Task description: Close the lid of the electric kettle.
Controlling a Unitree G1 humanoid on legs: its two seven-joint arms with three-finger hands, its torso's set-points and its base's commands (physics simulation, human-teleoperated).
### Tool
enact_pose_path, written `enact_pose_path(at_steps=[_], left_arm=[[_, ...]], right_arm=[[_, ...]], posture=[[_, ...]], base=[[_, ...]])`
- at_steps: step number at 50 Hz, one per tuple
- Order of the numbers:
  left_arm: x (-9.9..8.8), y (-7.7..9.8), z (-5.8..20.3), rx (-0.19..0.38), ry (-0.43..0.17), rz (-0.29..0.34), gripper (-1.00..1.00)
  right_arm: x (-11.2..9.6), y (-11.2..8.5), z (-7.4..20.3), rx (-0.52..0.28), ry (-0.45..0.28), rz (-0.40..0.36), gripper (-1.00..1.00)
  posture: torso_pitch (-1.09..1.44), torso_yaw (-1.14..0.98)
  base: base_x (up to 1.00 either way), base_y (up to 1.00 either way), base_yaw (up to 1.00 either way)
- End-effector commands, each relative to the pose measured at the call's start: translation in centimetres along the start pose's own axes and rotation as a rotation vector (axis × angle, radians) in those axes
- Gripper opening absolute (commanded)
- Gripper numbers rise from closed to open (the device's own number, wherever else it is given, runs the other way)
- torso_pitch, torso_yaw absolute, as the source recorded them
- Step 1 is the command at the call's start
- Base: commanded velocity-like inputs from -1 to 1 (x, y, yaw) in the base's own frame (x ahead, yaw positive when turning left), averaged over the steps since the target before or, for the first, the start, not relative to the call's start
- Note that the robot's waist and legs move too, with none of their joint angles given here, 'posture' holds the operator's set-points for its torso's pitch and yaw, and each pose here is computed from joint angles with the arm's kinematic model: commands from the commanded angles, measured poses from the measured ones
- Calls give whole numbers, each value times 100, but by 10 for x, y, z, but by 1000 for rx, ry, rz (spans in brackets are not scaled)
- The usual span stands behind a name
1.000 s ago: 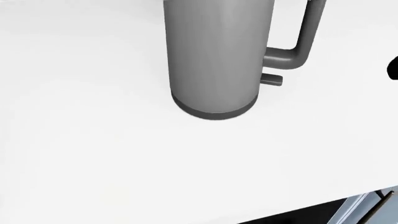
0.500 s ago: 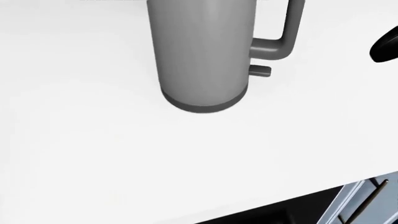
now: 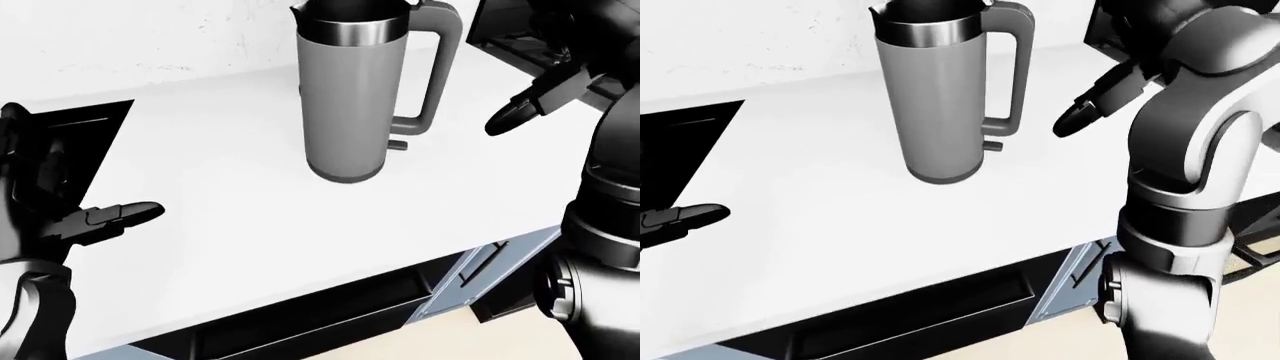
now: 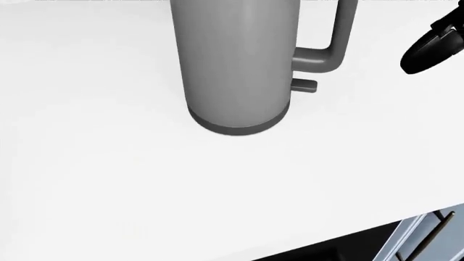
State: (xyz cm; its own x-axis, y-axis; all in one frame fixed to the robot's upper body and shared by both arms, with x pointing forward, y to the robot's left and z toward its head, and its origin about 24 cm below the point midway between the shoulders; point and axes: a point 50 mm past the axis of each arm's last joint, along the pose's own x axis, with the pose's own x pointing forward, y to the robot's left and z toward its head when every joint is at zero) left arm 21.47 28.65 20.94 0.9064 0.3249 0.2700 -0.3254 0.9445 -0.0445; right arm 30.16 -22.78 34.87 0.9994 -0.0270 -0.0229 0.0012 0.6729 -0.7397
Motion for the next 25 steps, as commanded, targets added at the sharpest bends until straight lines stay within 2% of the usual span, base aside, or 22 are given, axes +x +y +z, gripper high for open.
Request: enact_pose_path(at_steps=[1, 10, 15, 25], left_arm=[[-1, -1, 16, 12, -77, -6, 100], [-1, -1, 16, 12, -75, -5, 100], [1, 0, 13, 12, -74, -2, 100], [4, -1, 9, 11, -73, -3, 100]], right_arm=[[-8, -11, 12, -26, -44, -61, 100], [-5, -12, 25, -50, -57, -48, 100], [-6, -2, 21, -94, -40, 6, 100], [-9, 3, 23, -133, -24, 63, 100]], posture=[[0, 0], [0, 0], [0, 0], [0, 0]], base=[[0, 0, 0], [0, 0, 0], [0, 0, 0], [0, 0, 0]])
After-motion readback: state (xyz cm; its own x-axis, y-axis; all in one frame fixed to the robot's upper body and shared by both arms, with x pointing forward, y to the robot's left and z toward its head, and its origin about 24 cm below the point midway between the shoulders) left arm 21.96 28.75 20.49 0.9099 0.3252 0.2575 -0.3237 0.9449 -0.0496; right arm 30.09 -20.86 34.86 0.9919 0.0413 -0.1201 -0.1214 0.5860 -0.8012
